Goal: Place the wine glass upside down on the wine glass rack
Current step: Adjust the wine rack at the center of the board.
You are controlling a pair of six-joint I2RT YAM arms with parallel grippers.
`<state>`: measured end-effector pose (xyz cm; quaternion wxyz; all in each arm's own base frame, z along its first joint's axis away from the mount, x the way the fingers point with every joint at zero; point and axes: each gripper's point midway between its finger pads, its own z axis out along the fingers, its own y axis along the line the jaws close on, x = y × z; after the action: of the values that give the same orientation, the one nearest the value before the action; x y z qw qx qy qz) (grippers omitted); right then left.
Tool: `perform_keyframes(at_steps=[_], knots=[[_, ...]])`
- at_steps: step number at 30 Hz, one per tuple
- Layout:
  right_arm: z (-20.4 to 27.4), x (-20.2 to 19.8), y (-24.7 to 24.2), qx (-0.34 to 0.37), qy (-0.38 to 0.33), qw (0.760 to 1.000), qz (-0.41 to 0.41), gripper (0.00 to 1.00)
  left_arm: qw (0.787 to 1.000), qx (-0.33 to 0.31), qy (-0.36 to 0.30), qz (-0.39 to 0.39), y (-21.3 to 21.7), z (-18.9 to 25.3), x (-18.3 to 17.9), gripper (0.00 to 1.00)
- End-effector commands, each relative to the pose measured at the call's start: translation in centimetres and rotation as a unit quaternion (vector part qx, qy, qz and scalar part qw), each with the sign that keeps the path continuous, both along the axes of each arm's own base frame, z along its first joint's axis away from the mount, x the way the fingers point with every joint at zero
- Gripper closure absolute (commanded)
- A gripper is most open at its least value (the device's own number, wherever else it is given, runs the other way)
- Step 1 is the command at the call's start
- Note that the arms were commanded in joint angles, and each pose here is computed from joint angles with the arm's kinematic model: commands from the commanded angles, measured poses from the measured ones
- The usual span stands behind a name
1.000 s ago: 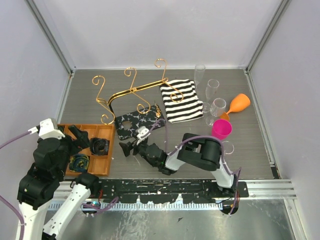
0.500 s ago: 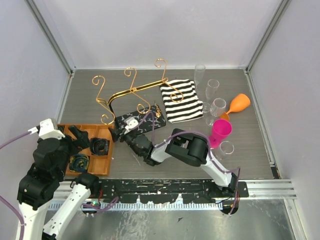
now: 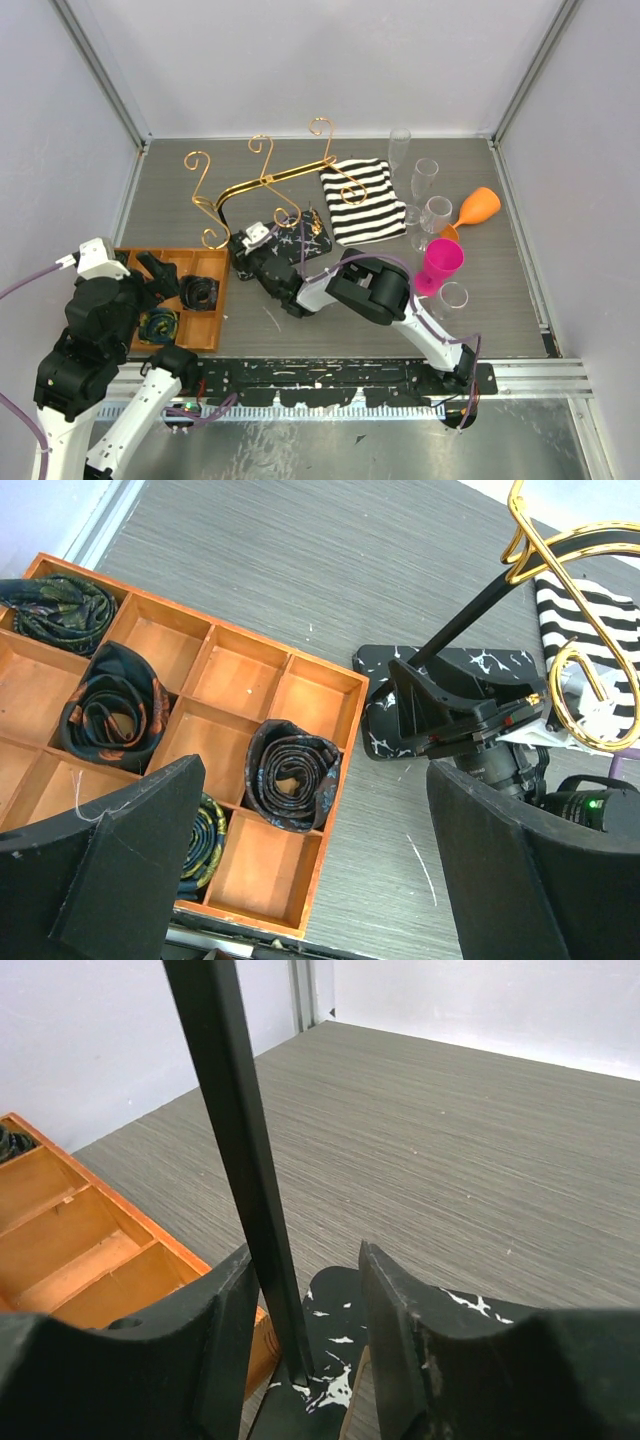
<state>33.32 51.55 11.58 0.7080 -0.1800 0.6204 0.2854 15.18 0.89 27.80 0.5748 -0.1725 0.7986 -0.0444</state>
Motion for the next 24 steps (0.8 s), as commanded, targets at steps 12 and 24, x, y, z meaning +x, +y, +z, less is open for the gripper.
perform_keyframes(at_steps=[12,24], knots=[[-0.2,2.3,0.7,-0.065,-0.012,0.993,0.094,0.70,1.000,0.001,-0.005,-0.004,-0.1,0.1,0.2,0.01],[0.1,4.7,-1.2,-0.078,0.001,0.995,0.068,0.91,1.000,0.001,-0.004,-0.007,-0.3,0.0,0.3,0.01]])
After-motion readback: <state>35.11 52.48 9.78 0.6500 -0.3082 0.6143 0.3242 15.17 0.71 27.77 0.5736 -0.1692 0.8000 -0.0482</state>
